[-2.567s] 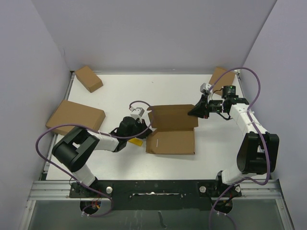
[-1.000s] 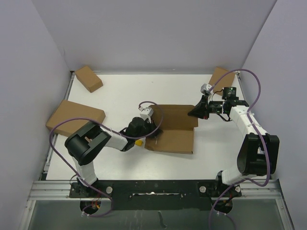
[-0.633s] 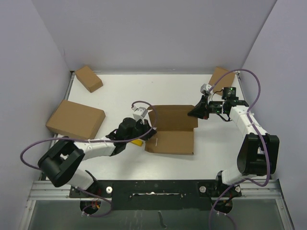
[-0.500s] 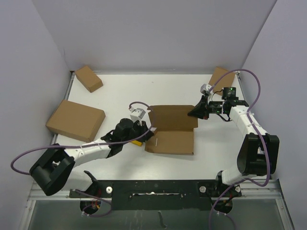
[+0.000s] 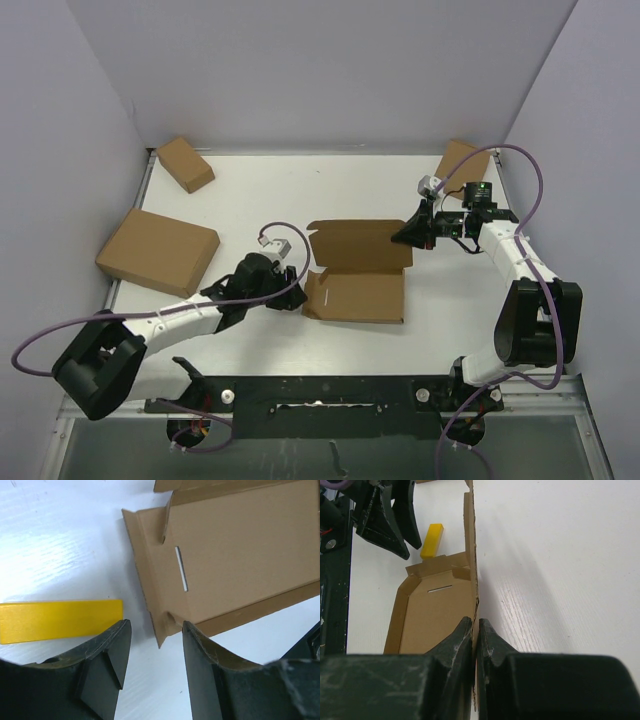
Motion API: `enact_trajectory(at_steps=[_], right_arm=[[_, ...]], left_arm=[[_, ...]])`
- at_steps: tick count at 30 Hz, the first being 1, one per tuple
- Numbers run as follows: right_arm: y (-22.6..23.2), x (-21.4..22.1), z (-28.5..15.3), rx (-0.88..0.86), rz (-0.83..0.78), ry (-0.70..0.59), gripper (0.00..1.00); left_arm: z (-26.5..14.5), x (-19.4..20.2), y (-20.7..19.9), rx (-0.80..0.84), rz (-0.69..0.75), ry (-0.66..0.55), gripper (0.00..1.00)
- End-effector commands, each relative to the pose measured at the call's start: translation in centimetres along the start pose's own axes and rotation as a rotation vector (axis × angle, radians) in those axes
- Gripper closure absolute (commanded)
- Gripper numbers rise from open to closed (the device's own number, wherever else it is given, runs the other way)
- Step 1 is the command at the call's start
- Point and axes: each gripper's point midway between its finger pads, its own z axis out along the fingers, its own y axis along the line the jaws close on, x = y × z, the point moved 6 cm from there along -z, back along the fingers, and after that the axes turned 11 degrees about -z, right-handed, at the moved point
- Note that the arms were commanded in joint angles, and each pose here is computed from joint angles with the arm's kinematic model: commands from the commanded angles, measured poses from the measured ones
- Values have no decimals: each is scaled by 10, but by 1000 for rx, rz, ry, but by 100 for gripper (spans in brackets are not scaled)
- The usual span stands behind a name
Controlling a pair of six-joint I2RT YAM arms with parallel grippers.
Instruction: Fold the paper box
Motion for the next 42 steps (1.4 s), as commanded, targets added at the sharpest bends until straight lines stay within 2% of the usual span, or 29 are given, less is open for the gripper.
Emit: enact_trajectory(at_steps=[1,7,18,20,24,26,42], right_arm=[[2,-16,-4,0,-68,-34,100],[2,-16,-4,0,-69,-35,100],[1,-16,-4,-1,-69,-36,100],[2,-16,-4,-1,-68,-36,100],[2,-16,-4,0,-68,-35,100],[2,-15,-4,0,-66,-35,100],[3,-16,-3,-4,-62,-47,100]], left_arm=[[15,-11,-8,45,-15,-1,56],[29,-19,-7,38,-30,13,57],[42,-13,-8,77,-64,56,70],[44,-12,-7,77,-69,63,77],[43,-14,-9,86,-87,59,95],[39,-17,-14,103,-91,49,100],[22,-30,-42,200,-185,11,100]])
